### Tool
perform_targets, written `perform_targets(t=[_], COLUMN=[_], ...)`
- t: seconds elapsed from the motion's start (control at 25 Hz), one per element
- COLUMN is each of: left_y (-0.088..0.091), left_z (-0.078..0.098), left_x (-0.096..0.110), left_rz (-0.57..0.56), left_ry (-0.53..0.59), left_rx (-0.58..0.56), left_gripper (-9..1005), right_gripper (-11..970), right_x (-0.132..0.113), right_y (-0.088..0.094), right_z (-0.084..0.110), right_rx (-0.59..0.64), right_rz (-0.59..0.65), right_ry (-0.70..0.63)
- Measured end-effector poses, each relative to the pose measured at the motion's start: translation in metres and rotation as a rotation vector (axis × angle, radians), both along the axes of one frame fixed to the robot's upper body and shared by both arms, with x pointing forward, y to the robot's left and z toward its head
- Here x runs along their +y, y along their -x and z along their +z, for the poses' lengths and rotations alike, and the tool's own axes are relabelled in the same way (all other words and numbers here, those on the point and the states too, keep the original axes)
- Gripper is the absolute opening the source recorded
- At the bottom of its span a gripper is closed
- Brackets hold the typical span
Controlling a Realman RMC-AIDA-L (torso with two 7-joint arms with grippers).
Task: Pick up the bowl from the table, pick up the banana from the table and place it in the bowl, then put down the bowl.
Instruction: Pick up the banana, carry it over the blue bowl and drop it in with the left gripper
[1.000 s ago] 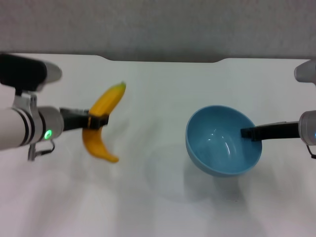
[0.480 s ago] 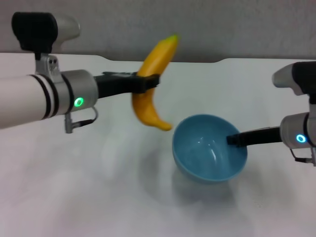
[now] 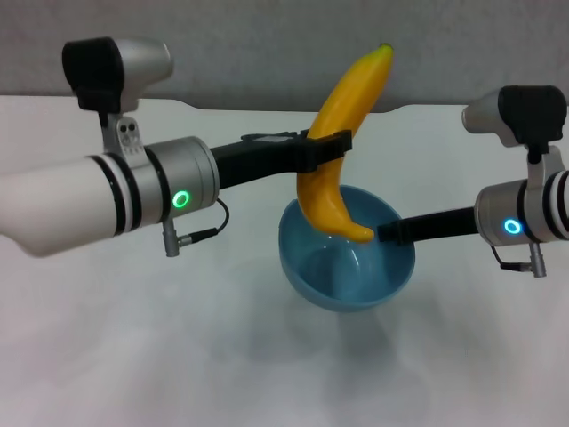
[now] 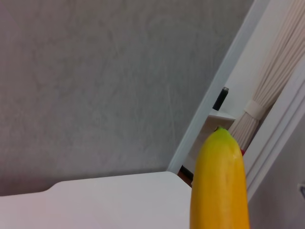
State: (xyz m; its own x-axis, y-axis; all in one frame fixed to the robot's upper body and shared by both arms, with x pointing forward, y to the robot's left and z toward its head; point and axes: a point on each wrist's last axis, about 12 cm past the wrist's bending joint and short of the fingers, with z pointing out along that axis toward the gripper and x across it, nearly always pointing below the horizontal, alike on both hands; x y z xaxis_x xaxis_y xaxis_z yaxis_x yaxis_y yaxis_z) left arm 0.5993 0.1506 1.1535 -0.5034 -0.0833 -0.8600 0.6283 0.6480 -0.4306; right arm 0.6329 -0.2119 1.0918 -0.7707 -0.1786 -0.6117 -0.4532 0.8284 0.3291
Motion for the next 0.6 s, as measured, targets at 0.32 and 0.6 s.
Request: perform_targets(t=[0.32,0.6], left_y=[-0.001,0.002], left_z=[-0.024,-0.033], left_x=[0.009,0.006], left_rz=[0.041,0.031], left_ry=[0.052,0.057], left_rx=[-0.022,-0.034], left_gripper=[600,619], right_gripper=[26,26], right_x=[0.006,0.007], right_y=[-0.003,-0.003], right_z=[0.005,0.006], right_rx=[-0.009,-0.008], right_rz=[0.008,0.011], right_ry=[-0.027,-0.029])
